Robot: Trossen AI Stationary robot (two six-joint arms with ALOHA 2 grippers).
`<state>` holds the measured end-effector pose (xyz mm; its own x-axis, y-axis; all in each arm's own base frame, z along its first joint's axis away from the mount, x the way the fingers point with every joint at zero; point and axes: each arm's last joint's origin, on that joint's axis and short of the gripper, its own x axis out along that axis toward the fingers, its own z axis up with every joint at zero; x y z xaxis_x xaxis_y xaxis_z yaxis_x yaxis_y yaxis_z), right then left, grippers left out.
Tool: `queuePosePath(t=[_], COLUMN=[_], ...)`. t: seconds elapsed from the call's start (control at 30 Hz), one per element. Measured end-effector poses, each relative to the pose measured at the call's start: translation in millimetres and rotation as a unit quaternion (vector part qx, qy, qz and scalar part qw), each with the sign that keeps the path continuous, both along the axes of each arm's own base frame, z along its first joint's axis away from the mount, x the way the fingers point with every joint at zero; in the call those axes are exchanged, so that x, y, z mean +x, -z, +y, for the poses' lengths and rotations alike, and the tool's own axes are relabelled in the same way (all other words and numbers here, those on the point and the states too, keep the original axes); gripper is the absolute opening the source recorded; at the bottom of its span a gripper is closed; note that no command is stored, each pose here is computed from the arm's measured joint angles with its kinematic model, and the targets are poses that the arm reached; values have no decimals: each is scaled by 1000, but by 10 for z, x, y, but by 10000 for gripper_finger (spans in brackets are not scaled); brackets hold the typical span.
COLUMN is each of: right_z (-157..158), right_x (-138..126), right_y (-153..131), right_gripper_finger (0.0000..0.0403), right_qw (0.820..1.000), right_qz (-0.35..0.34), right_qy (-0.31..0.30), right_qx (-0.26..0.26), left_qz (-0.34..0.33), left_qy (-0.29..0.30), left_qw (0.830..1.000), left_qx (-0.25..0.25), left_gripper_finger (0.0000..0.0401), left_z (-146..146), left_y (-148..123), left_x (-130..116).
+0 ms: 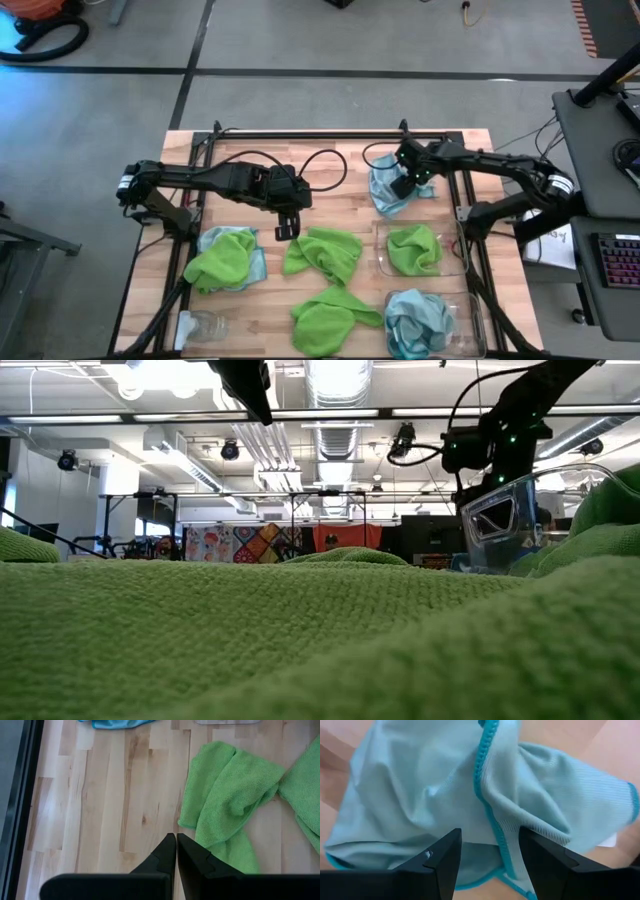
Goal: Sort microfiber towel by color & place in baskets
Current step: Put the blue microfiber cloth into the bottom transparent bin
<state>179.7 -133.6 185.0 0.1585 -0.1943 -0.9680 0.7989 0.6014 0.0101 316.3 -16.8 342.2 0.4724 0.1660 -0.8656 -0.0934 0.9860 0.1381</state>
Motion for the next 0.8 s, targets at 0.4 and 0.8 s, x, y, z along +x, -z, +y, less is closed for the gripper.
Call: queuePosePath(t=[0.4,0.8], right_z=[-57,-79], right_x=[136,165], right_y=[347,431], right_gripper_finger=[194,164], right_qw=[996,995], right_qz=[18,27], right_qy=[-14,-10], right_qx=[84,91], left_qz=[0,0], left_qy=[0,0], left_qw=[1000,1000], left_qx=[0,0], left_gripper_finger=[0,0], left_z=[0,0], left_y=[0,0], left_x=[0,0])
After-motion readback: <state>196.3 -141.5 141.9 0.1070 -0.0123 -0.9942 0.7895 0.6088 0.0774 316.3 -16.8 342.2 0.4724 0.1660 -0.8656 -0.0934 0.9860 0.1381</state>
